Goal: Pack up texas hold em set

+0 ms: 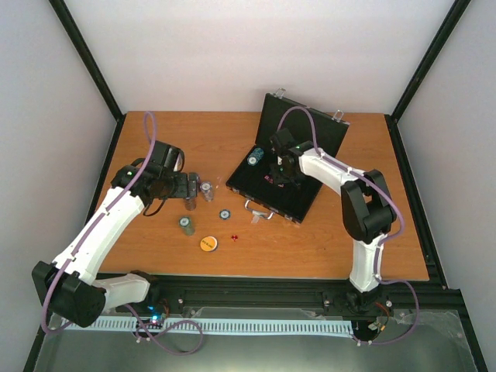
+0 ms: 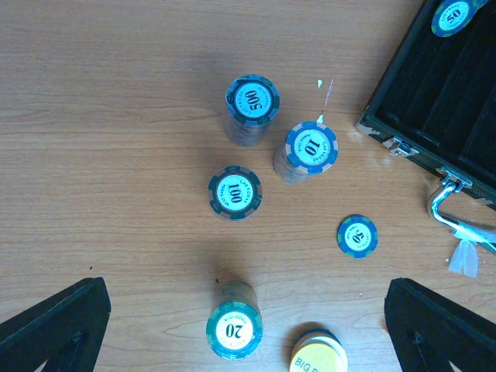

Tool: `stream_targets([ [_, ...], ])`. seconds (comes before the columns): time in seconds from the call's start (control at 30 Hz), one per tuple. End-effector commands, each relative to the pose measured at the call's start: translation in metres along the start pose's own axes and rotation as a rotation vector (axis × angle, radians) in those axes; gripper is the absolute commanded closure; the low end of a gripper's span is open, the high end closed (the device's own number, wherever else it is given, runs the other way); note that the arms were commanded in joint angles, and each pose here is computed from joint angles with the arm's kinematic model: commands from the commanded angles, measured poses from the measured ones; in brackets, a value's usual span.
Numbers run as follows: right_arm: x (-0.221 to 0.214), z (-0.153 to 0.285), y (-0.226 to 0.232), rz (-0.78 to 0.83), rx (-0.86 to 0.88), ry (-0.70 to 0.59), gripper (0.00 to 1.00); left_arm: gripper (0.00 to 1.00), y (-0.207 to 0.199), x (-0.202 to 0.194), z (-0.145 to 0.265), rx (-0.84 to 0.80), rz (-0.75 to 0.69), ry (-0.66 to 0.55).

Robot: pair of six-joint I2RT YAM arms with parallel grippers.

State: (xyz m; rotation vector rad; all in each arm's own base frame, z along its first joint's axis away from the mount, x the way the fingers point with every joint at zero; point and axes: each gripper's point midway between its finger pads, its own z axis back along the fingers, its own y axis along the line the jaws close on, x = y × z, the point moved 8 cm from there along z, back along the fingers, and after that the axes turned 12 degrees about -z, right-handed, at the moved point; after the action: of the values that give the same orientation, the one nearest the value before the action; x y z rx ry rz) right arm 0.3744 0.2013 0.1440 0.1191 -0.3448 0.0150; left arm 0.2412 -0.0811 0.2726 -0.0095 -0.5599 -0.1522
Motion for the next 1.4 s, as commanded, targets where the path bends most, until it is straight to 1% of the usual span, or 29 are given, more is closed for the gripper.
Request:
stream_targets([
  [0.0,0.006,0.021,0.003,-0.009,0.043,-0.031,0.64,0.00,0.000,0.005,0.003,-0.007,-0.004,-0.029],
  [0.1,0.003,0.024,0.009,-0.003,0.106,-0.008,0.63,0.00,0.000,0.006,0.004,-0.009,0.000,-0.031],
  [0.13,0.001,0.026,0.011,0.004,0.124,-0.003,0.61,0.00,0.000,0.005,0.004,-0.010,-0.001,-0.031],
  [0.23,-0.011,0.035,0.026,0.055,0.143,0.000,0.49,0.00,0.000,0.006,0.006,-0.008,0.003,-0.037],
  [0.33,-0.033,0.045,0.053,0.145,0.149,0.026,0.38,0.00,0.001,0.005,0.006,-0.006,0.004,-0.037],
  [0.4,-0.054,0.050,0.076,0.209,0.170,0.054,0.33,0.00,0.001,0.004,0.006,-0.008,0.006,-0.037],
  [0.47,-0.075,0.049,0.094,0.261,0.180,0.088,0.31,0.00,0.000,0.004,0.007,-0.011,0.006,-0.041],
  [0.6,-0.114,0.043,0.125,0.358,0.202,0.162,0.31,0.00,0.000,0.004,0.008,-0.019,0.004,-0.046],
  [0.73,-0.144,0.037,0.147,0.441,0.215,0.210,0.31,0.00,0.001,0.002,0.010,-0.018,-0.002,-0.044],
  [0.9,-0.167,0.020,0.157,0.480,0.227,0.288,0.31,0.00,0.002,-0.004,0.011,-0.012,-0.004,-0.039],
  [1.03,-0.172,0.011,0.156,0.490,0.213,0.305,0.32,0.00,0.004,-0.007,0.013,-0.005,-0.005,-0.039],
  [1.2,-0.175,0.004,0.155,0.503,0.203,0.324,0.37,0.00,0.005,-0.008,0.014,0.000,-0.002,-0.041],
  [1.23,-0.177,0.002,0.153,0.507,0.200,0.333,0.40,0.00,0.005,-0.008,0.013,0.001,-0.001,-0.041],
  [1.3,-0.180,-0.001,0.151,0.508,0.197,0.347,0.48,0.00,0.005,-0.008,0.013,0.002,0.003,-0.040],
  [1.37,-0.182,-0.003,0.149,0.508,0.198,0.360,0.53,0.00,0.004,-0.008,0.012,0.001,0.003,-0.038],
])
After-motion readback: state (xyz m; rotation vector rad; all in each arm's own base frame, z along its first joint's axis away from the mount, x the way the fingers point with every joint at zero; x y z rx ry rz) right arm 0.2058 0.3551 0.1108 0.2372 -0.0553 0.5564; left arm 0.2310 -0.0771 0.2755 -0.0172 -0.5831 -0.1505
